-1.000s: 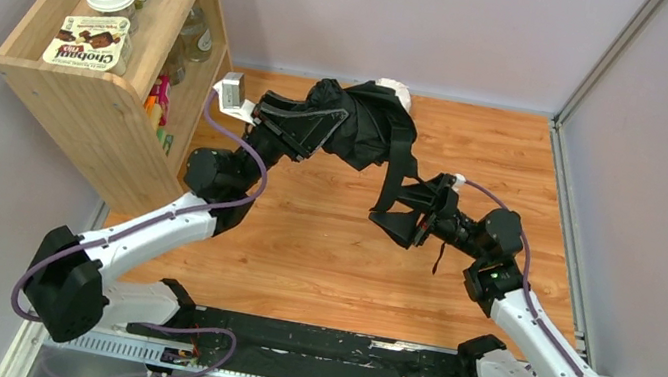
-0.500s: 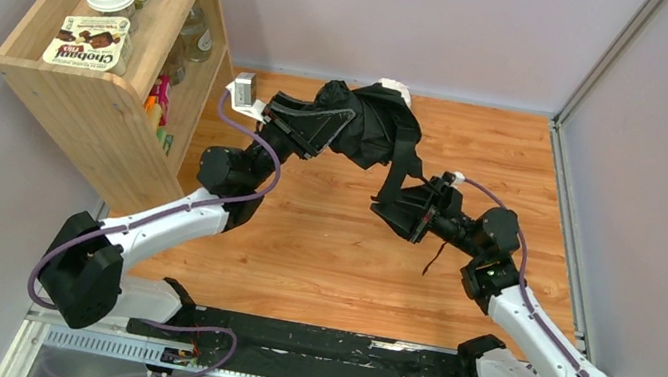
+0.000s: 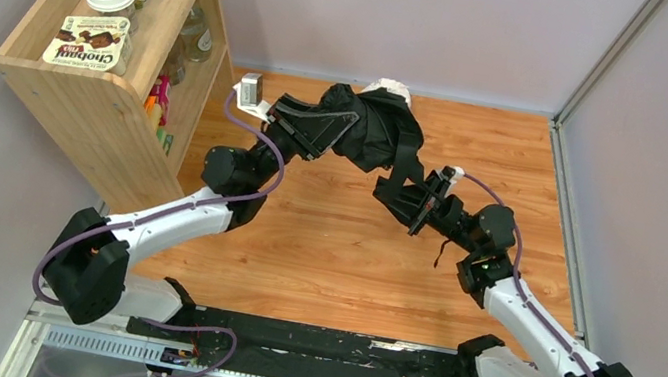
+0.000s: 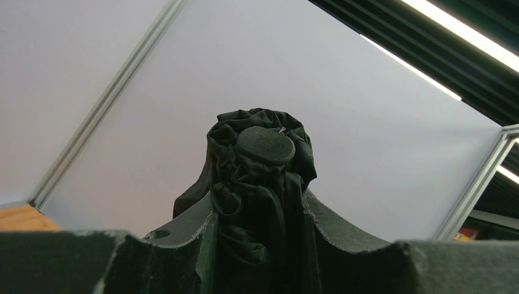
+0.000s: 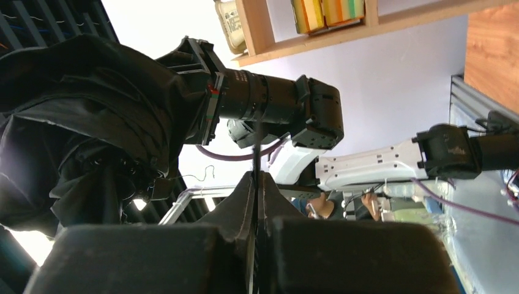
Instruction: Put away the umbrella
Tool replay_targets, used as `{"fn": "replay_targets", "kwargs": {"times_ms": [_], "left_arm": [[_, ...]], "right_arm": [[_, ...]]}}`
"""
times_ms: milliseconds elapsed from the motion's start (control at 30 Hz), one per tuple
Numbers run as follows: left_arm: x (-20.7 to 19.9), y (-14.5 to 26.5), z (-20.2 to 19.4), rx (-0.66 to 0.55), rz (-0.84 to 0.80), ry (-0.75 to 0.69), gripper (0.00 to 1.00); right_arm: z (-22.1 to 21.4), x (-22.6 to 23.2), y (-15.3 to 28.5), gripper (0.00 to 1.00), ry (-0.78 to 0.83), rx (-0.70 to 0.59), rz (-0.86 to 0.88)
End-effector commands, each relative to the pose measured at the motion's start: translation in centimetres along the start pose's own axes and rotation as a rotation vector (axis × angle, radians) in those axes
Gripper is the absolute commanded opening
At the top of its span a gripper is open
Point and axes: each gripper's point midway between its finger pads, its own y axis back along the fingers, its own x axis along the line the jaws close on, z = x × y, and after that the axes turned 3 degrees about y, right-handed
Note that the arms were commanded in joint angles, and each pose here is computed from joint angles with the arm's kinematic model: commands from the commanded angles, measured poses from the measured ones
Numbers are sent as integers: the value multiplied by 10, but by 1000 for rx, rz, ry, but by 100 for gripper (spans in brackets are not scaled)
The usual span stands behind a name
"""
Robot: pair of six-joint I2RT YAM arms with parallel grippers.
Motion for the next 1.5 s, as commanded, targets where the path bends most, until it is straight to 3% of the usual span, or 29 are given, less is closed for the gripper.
{"fn": "replay_targets", "kwargs": {"times_ms": [0, 133, 233, 300, 400, 633, 767, 833, 933, 1067, 1200, 1300, 1467], "left_arm": [[-36, -7, 19, -93, -129, 88, 0], [-35, -11, 11, -111, -108, 264, 0], [-51, -14, 7, -89, -156, 286, 0], [-55, -11, 7, -85, -166, 238, 0], [-51, -9, 7, -92, -154, 180, 0], [-65, -28, -8, -62, -215, 287, 0], [-81, -25, -13, -46, -240, 305, 0], [-83, -21, -20, -36, -215, 339, 0], [-74, -17, -44, 5, -150, 452, 0], [-54, -5, -76, 51, -52, 599, 0], [-33, 12, -97, 73, 52, 669, 0], [-14, 34, -108, 111, 211, 646, 0], [18, 75, -109, 138, 492, 506, 0]], "right_arm": [[6, 41, -1, 0, -387, 1, 105], [11, 47, -5, 0, -142, -29, 202], [-5, 49, -4, 0, -51, 78, 252], [-20, 60, 0, 0, -47, 158, 327], [-48, 60, -10, 0, -35, 280, 284], [-49, 55, -29, 0, 71, 261, 254], [-21, 45, -29, 0, 185, 155, 211], [-3, 48, -25, 0, 336, 54, 195], [21, 47, -25, 0, 444, -77, 113], [47, 62, -9, 0, 479, -189, 207], [53, 70, -4, 0, 622, -205, 231], [62, 65, 5, 0, 742, -278, 175], [48, 50, 11, 0, 911, -282, 107]]}}
